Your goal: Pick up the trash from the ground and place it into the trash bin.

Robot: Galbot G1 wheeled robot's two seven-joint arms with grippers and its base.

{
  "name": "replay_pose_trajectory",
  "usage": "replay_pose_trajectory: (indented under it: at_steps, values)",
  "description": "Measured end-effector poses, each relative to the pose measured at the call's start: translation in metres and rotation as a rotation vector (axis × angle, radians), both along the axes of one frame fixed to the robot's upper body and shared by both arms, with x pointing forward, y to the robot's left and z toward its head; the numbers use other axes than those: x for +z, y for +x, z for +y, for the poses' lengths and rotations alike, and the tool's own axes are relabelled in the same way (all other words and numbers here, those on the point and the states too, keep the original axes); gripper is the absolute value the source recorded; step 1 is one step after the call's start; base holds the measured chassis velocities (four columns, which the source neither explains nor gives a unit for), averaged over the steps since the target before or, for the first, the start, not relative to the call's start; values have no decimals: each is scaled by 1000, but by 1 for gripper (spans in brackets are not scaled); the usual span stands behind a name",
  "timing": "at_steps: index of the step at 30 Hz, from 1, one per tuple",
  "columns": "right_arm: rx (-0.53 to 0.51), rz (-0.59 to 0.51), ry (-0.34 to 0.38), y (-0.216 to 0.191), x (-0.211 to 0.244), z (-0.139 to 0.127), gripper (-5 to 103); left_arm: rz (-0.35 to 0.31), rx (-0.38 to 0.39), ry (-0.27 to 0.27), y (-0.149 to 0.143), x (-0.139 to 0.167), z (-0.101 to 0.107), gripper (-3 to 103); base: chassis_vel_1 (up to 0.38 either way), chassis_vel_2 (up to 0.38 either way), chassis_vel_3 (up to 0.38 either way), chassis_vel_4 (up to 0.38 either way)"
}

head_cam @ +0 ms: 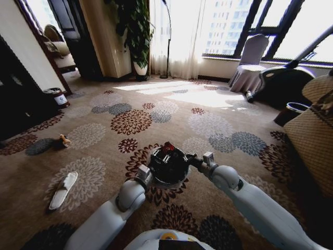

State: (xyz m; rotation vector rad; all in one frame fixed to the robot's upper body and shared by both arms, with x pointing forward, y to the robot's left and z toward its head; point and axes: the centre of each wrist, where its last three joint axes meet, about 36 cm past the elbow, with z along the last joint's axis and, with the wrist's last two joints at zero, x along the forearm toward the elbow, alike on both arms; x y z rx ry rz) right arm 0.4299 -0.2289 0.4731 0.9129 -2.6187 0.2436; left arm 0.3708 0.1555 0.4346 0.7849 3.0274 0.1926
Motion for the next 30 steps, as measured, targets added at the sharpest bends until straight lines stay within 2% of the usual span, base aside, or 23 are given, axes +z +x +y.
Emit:
replay_pose_trajectory:
  at_steps: [7,9,12,13,14,15,19,21,24,30]
  values:
    - [-19,-17,-21,0,9,-14,1,0,-2,-10,4,-5,0,32,0,0,0,0]
    - [-25,-18,-23,0,10,-17,1,9,2,1,4,-13,0,43,0,0,0,0]
    - [-24,-19,-20,-1,11,-17,1,15,7,9,3,-18,1,48,0,0,0,0]
    - [-23,-22,-17,0,12,-16,1,15,8,11,3,-18,1,54,0,0,0,0]
    - [-21,-23,-14,-1,13,-16,1,8,5,10,4,-15,0,59,0,0,0,0]
    - [-21,-23,-14,-1,13,-16,1,8,5,10,4,-15,0,59,0,0,0,0]
    - [-20,-24,-15,-2,14,-18,1,-14,-7,6,5,-3,-2,81,0,0,0,0]
    - [-20,-23,-15,-2,14,-18,1,-19,-7,2,5,-1,-2,81,0,0,0,0]
    - [-12,-25,-13,-6,17,-19,1,-38,18,-6,2,8,3,96,0,0,0,0]
    - [-10,-24,-17,-7,18,-20,1,-42,31,-16,-2,12,8,100,0,0,0,0]
